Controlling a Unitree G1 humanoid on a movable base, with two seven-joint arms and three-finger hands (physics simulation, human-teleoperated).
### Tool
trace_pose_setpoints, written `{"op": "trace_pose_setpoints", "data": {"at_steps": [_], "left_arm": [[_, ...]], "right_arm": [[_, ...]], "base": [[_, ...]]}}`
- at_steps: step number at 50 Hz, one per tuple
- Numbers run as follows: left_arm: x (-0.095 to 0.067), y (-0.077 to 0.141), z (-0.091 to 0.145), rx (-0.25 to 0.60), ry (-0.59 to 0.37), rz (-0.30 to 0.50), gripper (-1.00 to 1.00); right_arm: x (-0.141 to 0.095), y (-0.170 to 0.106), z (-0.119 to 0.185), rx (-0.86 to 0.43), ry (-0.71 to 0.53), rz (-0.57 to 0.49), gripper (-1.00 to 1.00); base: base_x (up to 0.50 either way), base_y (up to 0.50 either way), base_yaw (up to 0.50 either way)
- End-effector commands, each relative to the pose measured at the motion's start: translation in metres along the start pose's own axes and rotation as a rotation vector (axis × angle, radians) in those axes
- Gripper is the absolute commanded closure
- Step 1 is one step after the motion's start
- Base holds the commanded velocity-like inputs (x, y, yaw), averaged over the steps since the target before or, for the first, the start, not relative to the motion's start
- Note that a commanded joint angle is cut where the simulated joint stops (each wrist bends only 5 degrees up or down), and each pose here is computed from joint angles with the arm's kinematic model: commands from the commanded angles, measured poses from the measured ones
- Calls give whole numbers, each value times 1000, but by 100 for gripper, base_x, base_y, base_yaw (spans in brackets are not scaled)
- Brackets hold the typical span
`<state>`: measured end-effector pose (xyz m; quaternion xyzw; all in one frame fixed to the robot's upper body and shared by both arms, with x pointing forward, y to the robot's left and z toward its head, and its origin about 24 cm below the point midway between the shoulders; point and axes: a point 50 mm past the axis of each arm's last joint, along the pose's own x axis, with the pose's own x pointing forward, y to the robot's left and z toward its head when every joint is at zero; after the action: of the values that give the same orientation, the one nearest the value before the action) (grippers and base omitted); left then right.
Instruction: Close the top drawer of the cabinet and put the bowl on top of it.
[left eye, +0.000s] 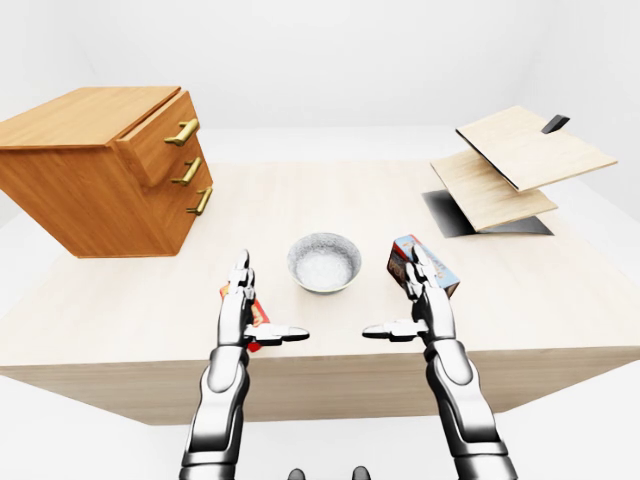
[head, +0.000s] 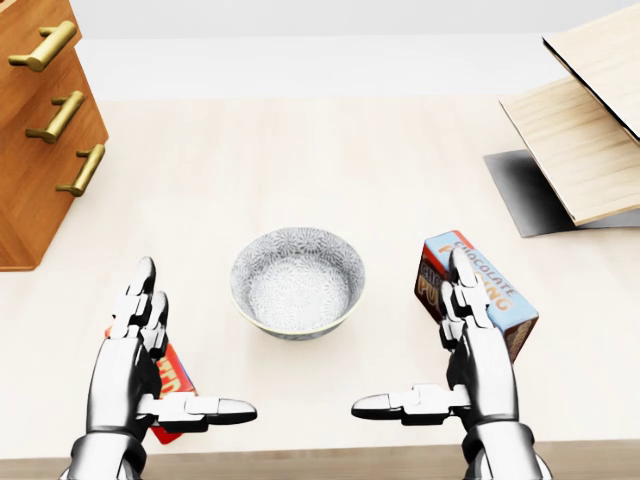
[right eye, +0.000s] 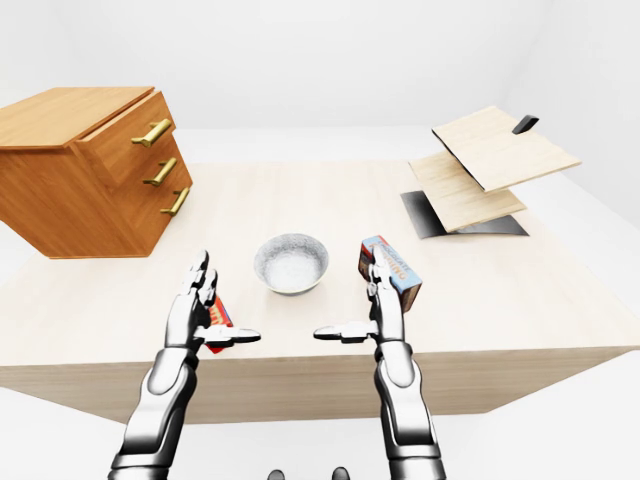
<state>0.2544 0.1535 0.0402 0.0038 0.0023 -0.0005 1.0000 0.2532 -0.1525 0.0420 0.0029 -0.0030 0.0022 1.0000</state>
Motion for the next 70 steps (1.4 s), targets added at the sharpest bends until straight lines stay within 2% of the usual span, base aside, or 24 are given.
{"op": "trace_pose_setpoints", "data": {"at_steps": [1, 13, 20, 27, 38, 55, 70], "left_arm": [[2, 9, -3, 12, 20, -5, -100], [-11, 12, 16, 2, -26, -15, -100], [-25, 7, 30, 15, -79, -30, -100], [-28, 8, 35, 28, -97, -26, -100], [-44, 9, 50, 34, -157, -35, -100], [-40, 5, 41, 33, -121, -55, -100], [-44, 8, 48, 28, -147, -56, -100]], "right_arm": [[-3, -7, 4, 8, -26, 11, -100], [-16, -4, 12, 17, -55, 31, -100], [-28, 0, 17, -2, -78, 44, -100], [-36, 0, 24, 0, -116, 39, -100], [-47, -5, 37, 1, -158, 24, -100], [-52, -10, 45, 14, -177, 2, -100], [-55, -9, 46, 20, -184, 6, -100]], "base": [[0, 0, 0], [0, 0, 0], [0, 0, 0], [0, 0, 0], [0, 0, 0], [8, 0, 0], [30, 0, 0]]}}
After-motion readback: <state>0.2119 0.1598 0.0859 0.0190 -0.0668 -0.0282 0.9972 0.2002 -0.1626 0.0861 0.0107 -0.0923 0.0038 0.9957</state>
